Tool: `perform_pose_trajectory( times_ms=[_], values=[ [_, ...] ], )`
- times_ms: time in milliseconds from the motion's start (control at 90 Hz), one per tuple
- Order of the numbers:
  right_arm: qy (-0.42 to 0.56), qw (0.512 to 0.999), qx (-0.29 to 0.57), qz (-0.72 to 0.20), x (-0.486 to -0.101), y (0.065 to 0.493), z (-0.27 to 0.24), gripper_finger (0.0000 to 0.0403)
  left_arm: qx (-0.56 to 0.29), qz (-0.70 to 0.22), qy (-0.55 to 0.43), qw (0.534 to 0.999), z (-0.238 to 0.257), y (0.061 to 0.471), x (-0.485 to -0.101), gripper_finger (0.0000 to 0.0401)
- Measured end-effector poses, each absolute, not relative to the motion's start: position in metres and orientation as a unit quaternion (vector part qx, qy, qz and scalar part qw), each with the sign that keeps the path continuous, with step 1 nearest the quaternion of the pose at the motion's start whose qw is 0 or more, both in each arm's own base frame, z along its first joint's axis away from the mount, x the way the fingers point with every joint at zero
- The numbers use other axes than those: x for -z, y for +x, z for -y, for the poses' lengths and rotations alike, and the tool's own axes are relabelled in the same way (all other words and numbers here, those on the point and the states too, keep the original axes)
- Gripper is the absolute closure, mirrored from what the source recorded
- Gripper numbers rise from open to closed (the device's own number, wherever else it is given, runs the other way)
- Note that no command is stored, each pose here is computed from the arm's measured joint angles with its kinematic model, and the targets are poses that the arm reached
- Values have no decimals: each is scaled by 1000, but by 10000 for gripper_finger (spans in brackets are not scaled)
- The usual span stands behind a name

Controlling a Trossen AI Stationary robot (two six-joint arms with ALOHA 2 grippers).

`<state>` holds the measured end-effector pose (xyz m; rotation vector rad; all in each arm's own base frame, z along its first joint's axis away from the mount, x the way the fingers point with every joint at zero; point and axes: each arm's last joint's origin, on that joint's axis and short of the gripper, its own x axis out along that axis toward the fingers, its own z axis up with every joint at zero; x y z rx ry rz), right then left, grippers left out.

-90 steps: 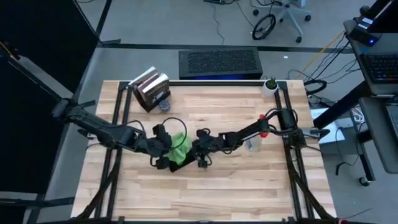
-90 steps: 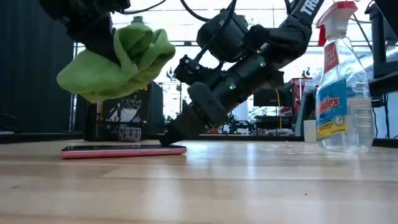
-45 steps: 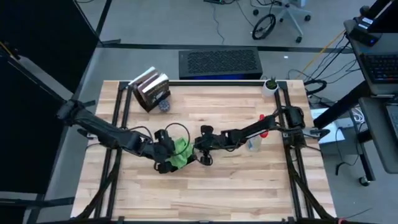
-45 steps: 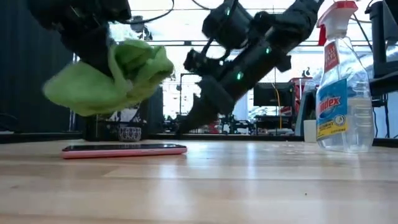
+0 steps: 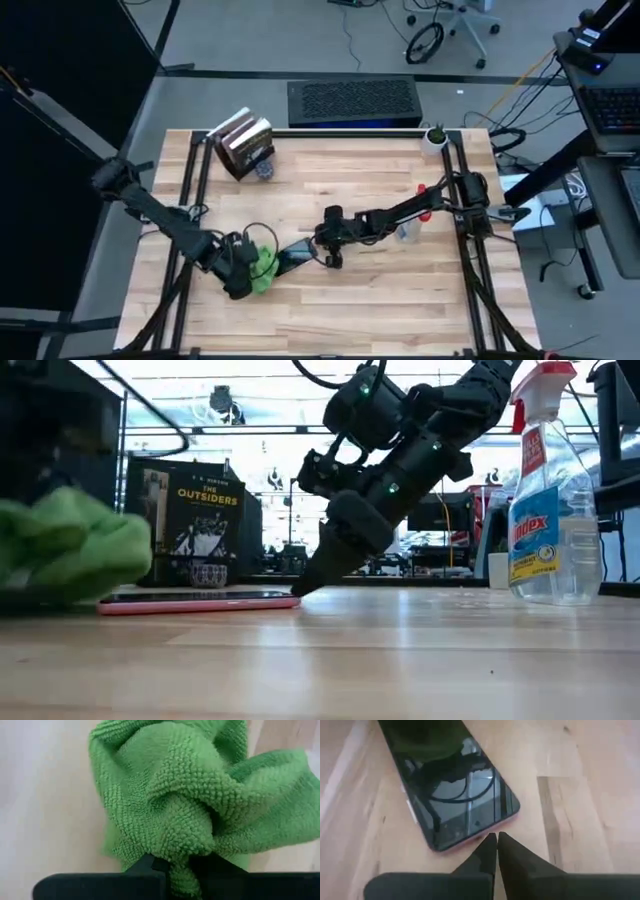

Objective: Apply microfiber cloth
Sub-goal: Wipe the front of the pink cellphone with the green microfiber cloth

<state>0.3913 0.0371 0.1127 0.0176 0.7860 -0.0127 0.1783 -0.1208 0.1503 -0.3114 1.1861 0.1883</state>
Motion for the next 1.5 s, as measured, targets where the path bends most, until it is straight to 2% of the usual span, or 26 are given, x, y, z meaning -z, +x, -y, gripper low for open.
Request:
perform_pose_trajectory(
  times_ms=[233, 467, 656, 789, 900, 1122, 1311, 1500],
  values=[
    [11, 921, 6, -388, -110, 391, -38, 403, -112, -536, -89, 832, 104, 198, -127, 389],
    [-2, 903, 13, -429, -112, 382, -41, 403, -108, -517, -66, 846, 82, 218, -128, 389],
    [-20, 883, 23, -468, -131, 367, -40, 403, -129, -495, -49, 858, 68, 228, -130, 389],
    [-23, 898, 21, -439, -157, 364, -38, 403, -116, -467, -46, 876, 63, 236, -134, 389],
    [-24, 908, 21, -419, -161, 366, -38, 403, -110, -454, -43, 883, 59, 241, -136, 389],
    [-13, 915, 21, -402, -134, 366, -38, 403, -105, -458, -54, 881, 67, 237, -160, 389],
    [15, 929, 32, -368, -117, 360, -34, 403, -63, -356, -61, 930, 77, 248, -194, 389],
    [19, 931, 38, -361, -107, 362, -34, 403, -17, -304, -56, 951, 80, 270, -189, 389]
  ],
)
